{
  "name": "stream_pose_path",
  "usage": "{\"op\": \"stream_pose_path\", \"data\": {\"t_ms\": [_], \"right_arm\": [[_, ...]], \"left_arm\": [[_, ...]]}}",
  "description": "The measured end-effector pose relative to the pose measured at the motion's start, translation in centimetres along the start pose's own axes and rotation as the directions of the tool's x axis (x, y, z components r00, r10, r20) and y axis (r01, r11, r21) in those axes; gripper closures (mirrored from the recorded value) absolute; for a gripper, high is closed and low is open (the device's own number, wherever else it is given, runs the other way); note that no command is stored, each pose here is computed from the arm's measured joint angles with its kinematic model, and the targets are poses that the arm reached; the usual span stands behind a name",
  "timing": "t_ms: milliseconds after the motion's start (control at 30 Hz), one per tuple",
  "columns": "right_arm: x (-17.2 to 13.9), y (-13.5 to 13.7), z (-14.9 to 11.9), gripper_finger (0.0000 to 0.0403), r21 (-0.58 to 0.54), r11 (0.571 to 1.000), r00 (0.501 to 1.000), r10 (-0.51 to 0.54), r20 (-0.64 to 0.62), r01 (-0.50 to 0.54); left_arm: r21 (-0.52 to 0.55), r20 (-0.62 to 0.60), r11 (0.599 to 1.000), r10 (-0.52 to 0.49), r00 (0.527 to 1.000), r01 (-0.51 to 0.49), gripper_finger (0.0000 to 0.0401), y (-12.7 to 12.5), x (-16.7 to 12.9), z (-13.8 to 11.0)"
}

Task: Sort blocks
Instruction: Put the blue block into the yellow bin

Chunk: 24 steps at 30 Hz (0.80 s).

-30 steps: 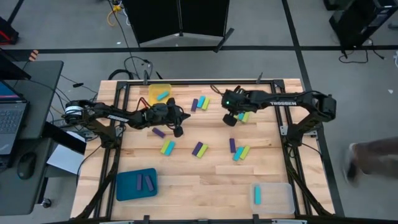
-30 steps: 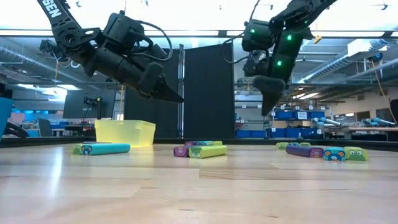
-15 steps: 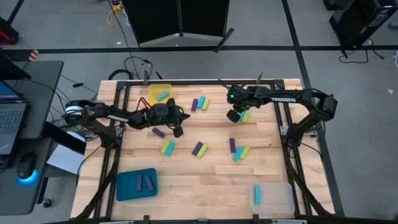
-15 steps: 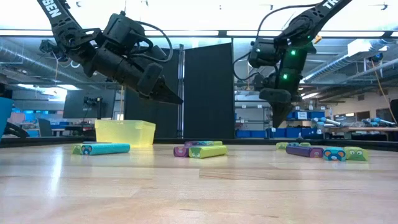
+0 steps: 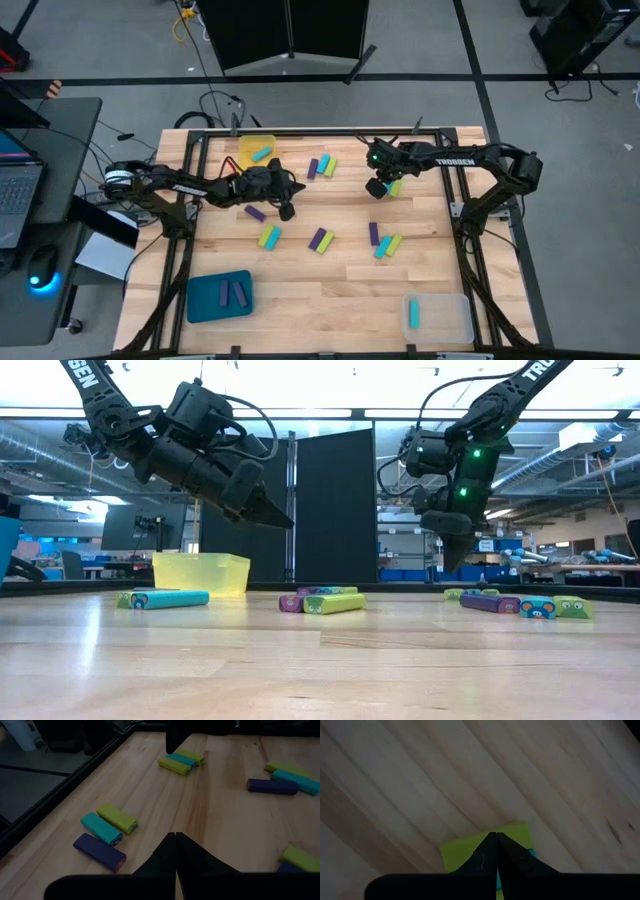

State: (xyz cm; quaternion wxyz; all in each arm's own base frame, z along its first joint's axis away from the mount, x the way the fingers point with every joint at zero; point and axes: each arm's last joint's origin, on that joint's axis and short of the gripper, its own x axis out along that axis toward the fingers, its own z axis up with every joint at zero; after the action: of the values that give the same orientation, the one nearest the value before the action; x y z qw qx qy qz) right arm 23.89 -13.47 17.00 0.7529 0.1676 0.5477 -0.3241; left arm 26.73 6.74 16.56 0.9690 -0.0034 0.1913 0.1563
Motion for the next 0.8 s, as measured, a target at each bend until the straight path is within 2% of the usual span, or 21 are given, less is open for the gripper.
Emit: {"op": "stream_pose_path", "data": {"t_ms": [300, 400, 800], "right_arm": [[0.0, -0.07, -0.29, 0.0389, -0.021, 1.0, 1.0, -0.004, -0.031, 0.003], [0.05, -0.05, -0.24, 0.0389, -0.024, 0.999, 0.999, 0.041, -0.035, -0.042], [0.06, 0.01, -0.05, 0.0389, -0.056, 0.997, 0.998, 0.06, -0.018, -0.061]], "left_arm": [[-0.008, -0.002, 1.0, 0.0, 1.0, 0.0, 0.039, 0.0, 0.0, -0.02], [-0.007, -0.01, 1.0, 0.0, 1.0, 0.0, 0.039, 0.0, 0.0, -0.1], [-0.007, -0.014, 1.0, 0.003, 1.0, -0.003, 0.039, 0.01, -0.01, -0.13]]}}
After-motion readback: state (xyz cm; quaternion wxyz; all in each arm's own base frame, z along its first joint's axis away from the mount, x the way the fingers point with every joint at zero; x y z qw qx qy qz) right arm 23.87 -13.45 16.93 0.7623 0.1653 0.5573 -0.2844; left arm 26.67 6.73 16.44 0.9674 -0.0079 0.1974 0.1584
